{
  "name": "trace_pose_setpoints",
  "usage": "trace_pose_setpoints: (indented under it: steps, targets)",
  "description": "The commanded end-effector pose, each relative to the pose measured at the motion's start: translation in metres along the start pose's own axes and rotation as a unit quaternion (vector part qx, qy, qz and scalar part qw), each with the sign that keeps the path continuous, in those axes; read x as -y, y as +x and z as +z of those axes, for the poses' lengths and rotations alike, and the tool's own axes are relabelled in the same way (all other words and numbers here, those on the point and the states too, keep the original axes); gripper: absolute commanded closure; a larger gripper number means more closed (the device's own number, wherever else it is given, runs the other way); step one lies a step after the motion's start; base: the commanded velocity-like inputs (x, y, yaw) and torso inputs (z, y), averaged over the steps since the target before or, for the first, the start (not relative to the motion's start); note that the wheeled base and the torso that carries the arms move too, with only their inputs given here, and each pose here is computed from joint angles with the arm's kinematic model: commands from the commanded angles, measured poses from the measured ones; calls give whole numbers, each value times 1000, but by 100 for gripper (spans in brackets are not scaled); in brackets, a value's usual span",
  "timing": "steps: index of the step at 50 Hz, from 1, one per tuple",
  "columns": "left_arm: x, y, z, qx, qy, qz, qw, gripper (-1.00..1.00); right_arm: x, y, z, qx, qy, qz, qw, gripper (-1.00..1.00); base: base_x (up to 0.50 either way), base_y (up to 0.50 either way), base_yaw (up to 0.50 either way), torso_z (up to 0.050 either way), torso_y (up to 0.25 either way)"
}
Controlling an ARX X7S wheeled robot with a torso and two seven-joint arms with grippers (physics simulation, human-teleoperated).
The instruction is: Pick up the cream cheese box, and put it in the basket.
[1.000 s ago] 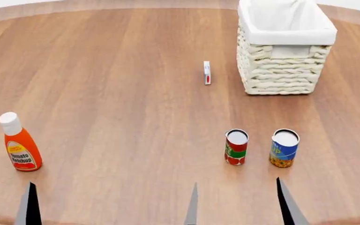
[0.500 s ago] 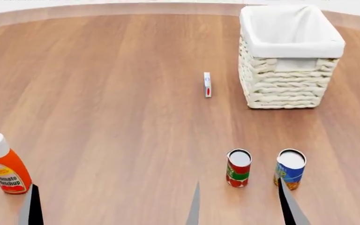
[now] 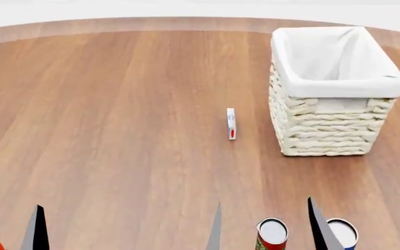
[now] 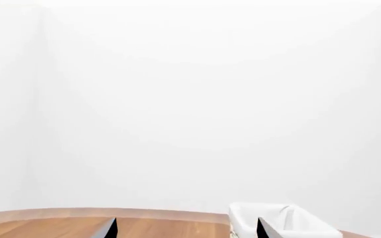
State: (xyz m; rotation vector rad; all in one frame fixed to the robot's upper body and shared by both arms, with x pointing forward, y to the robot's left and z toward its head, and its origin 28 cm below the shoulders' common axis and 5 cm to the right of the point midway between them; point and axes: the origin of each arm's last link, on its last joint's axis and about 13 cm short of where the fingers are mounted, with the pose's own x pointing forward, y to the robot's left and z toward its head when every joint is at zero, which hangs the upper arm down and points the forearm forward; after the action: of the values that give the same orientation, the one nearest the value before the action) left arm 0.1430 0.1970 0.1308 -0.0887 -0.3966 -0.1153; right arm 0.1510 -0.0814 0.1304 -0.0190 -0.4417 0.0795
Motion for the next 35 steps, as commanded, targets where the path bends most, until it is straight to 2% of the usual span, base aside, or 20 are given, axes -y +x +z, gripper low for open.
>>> trace_pose_setpoints:
  steps: [1,35]
  targets:
    - [0,0,0,0,1,0,1000,-100,0,0,0,0,0,1,1000,-100,398,0,0,0,0]
    - [0,1,-1,-1,3,-1,1000,-100,0,1,-1,-1,0,2,1000,-100,399,0,0,0,0]
